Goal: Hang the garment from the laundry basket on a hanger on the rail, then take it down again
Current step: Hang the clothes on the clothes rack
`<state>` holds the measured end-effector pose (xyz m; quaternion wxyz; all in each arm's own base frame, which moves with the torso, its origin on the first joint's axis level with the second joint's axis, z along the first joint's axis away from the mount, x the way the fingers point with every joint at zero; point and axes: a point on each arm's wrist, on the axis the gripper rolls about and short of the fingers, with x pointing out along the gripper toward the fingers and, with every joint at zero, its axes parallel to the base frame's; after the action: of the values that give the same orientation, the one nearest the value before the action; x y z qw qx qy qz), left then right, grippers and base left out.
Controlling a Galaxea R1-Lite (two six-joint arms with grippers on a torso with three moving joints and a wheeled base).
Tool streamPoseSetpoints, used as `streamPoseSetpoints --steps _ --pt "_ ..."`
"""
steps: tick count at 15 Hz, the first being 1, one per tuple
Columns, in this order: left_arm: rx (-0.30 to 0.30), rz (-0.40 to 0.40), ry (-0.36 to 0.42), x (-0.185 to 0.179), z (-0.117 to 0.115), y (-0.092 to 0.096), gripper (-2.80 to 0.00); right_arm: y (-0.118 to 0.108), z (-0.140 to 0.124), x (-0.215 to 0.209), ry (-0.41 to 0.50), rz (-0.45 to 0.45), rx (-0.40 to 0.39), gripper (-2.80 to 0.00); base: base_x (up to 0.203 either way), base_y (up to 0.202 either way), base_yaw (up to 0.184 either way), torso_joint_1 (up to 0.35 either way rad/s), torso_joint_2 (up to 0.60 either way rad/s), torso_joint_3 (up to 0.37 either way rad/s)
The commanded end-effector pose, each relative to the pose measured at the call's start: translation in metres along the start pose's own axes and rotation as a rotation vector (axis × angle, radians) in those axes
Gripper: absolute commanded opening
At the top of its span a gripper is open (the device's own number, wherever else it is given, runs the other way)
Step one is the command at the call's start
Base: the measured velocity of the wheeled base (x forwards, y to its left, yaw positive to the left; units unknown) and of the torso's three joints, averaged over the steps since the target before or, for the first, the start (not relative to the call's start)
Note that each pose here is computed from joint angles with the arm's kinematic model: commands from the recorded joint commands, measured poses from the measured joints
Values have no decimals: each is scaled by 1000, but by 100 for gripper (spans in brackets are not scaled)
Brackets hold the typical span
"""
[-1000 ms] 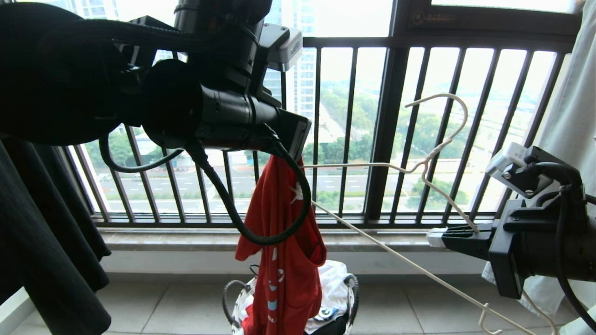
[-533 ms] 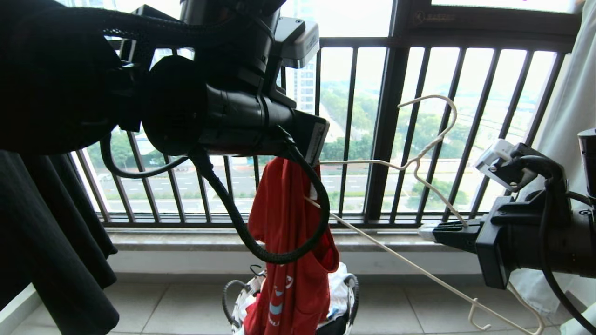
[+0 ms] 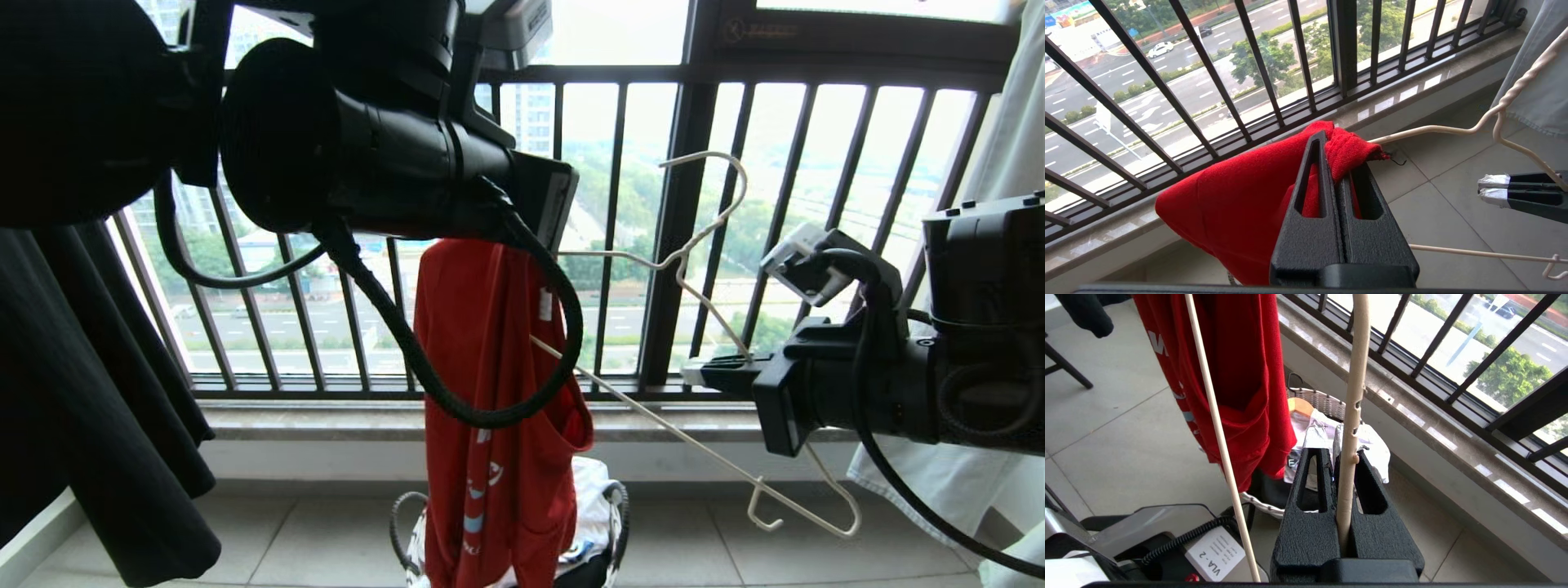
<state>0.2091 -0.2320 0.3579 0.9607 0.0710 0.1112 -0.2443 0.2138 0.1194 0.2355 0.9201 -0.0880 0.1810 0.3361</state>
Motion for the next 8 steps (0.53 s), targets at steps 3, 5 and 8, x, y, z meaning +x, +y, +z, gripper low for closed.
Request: streamPoseSetpoints --steps 3,5,8 --pt "-40 83 -19 -3 4 -3 -280 -6 7 28 22 -4 5 -280 0 0 0 0 0 0" --pt "-68 157 -23 2 4 -4 -280 -5 6 31 29 1 -1 -280 0 0 0 0 0 0" --pt "-95 164 -34 0 6 -3 -280 0 6 30 28 15 -7 -280 0 0 0 0 0 0"
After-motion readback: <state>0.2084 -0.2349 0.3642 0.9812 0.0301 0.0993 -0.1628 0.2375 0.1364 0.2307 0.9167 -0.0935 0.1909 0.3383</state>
